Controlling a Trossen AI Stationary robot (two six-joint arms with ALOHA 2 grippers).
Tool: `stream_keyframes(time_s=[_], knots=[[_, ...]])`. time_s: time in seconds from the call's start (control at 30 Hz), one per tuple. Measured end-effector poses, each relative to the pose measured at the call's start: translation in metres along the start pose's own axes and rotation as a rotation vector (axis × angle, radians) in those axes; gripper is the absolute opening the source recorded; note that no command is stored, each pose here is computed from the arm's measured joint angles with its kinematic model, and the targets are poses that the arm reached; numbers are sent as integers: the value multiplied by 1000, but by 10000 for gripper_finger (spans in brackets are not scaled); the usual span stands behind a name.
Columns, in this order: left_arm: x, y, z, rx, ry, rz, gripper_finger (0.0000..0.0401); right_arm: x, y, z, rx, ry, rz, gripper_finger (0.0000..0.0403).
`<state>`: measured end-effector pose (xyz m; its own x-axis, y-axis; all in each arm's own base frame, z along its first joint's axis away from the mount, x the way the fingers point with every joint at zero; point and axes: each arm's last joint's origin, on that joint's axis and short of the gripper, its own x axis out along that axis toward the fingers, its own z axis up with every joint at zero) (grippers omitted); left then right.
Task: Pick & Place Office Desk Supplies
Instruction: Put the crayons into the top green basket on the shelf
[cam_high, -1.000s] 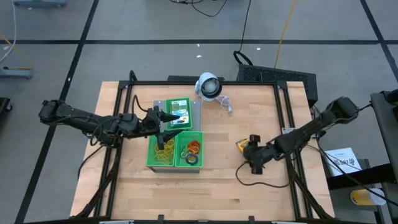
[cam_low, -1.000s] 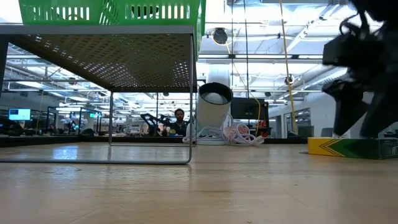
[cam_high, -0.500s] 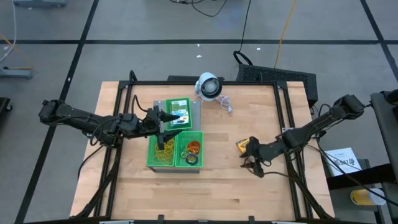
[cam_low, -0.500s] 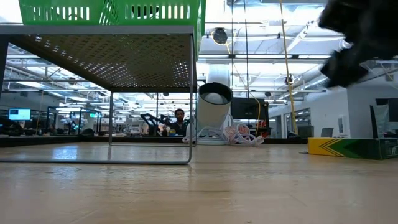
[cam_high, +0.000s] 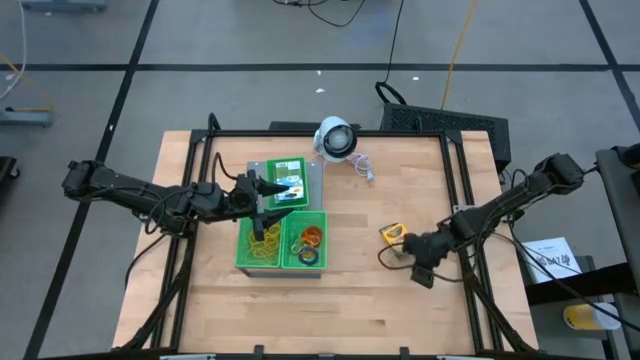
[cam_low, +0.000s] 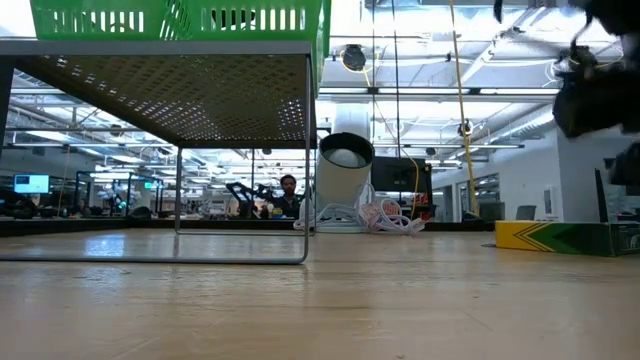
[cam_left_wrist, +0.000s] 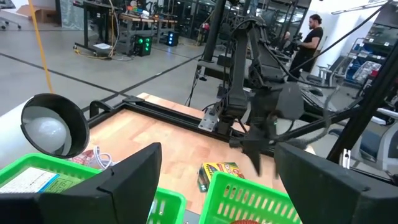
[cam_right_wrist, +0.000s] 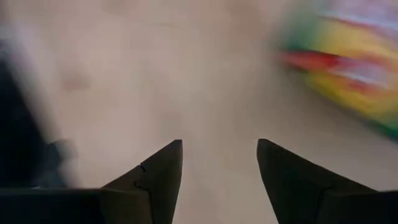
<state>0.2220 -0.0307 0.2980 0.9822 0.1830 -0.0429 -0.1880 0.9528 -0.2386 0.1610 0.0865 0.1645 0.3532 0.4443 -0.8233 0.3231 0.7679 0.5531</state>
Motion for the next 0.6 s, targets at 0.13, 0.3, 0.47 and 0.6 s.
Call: stream_keyframes(time_s=[0.13,0.3,0.47,0.6], knots=[[0,0,0,0,0,0,316,-3,-19,-8,94,-14,-256,196],[0,0,0,0,0,0,313,-8,-31,-4,95,-206,-478,196],[0,0,0,0,0,0,321,-10,-39,4,33,-410,-631,196],[0,0,0,0,0,0,322,-12,-45,7,-37,-459,-719,196]])
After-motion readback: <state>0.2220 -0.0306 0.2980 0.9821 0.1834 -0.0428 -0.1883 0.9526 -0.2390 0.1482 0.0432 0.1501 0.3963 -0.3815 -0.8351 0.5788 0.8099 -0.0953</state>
